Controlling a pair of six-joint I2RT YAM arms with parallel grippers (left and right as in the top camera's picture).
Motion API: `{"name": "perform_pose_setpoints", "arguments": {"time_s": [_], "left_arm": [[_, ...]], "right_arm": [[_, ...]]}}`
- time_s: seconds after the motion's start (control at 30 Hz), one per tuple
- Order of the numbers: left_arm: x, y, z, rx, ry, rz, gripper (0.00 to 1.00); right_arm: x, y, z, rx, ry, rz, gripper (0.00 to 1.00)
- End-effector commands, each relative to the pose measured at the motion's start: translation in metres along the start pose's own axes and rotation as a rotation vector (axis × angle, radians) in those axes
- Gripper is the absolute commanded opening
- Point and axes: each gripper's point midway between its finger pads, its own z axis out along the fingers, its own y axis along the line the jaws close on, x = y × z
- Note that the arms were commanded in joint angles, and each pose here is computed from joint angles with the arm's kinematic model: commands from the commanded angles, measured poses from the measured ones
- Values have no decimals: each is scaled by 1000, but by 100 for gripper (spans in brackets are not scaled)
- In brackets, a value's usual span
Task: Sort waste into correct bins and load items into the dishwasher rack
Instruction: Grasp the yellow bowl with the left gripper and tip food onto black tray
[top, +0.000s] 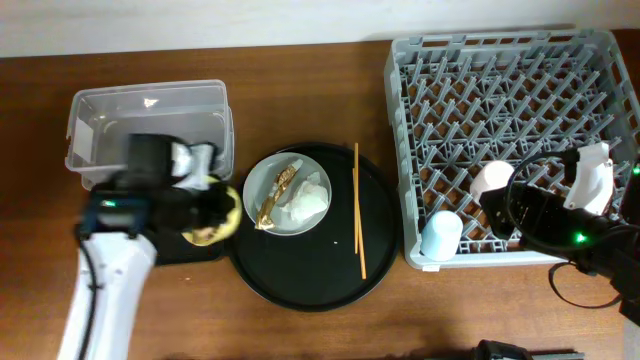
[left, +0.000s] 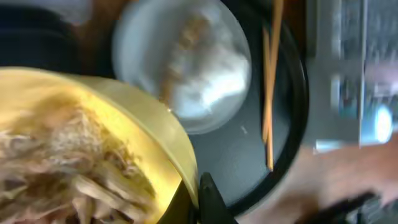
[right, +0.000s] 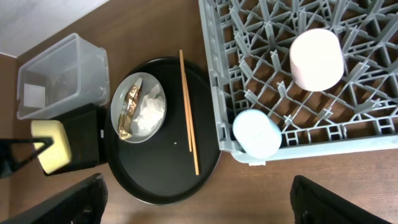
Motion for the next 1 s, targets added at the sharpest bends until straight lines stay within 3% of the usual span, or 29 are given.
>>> {"name": "perform_pose_setpoints", "arguments": {"time_s": [0.0,0.1,0.2,0.3,0.5,0.53,0.67,0.7,0.73,0.77,0.9,0.93,0.97], "left_arm": [[-20,23,-3,352,-22,-3,0],[-38,47,17,685,-65,-130,0],[-51,63,3,853,-162,-258,0],[-55,83,-10,850,-219,-317,0],[-49,74,-23,899,-235,-344,0],[-44,67,-26,919,-198,-408,0],[-36,61,-31,901,-219,-327,0],[-37,61,-32,889,-265,-242,0],[-39,72,-29,883,-235,-334,0],[-41,67,-37,894,-288,-280,0],[-31,59,-41,865,-209,-306,0],[-27,58,-38,823,-153,-290,0],[-15,49,-32,708,4,-274,0]], "right_arm": [[1,4,-1,-16,-3,-11,95],[1,4,-1,-16,-3,-11,94],[1,4,-1,-16,-3,-11,95],[1,4,-1,-16,-3,-11,95],[1,4,-1,-16,-2,-14,94],[1,4,-1,-16,-2,-14,95],[2,4,-1,-15,1,-13,95],[2,4,-1,-16,1,-13,95],[2,4,-1,-16,1,-13,95],[3,4,-1,-15,4,-19,95],[3,4,-1,-15,4,-18,95],[3,4,-1,-15,4,-19,95],[3,4,-1,-15,4,-19,95]]}}
